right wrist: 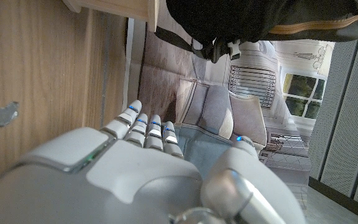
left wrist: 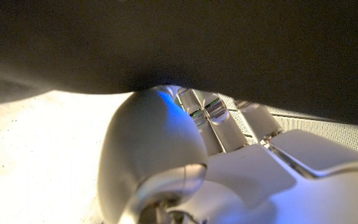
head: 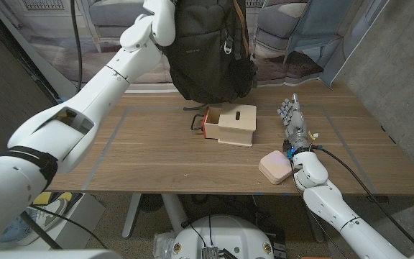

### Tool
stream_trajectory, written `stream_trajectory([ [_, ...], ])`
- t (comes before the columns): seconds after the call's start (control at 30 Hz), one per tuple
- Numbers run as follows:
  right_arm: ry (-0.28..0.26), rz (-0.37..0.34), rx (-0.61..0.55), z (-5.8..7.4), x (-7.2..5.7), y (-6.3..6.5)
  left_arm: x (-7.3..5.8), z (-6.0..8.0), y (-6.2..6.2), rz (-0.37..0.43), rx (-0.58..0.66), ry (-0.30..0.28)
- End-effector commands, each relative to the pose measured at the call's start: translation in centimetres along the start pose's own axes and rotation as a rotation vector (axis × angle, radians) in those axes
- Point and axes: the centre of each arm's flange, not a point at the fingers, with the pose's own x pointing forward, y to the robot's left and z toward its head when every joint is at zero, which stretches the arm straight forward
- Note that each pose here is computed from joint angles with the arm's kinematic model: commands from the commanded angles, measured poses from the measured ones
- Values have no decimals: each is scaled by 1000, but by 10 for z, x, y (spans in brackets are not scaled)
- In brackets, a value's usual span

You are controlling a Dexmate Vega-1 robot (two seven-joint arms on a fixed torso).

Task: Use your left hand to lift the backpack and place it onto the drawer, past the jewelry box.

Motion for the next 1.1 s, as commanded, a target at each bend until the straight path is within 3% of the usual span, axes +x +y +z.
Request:
stream_trajectory([
  [0.03, 12, -14, 3, -5, -3, -2, 7, -4, -17, -20, -7, 1],
  [0.47, 19, -28, 4, -7, -1, -5, 18, -9, -41, -43, -44, 3],
  [0.77, 12, -35, -14, -4, -2, -6, 28, -1, -46, -51, -60, -13],
  [1.1, 10, -43, -24, -1, -7, -7, 32, 9, -66, -62, -93, -36],
])
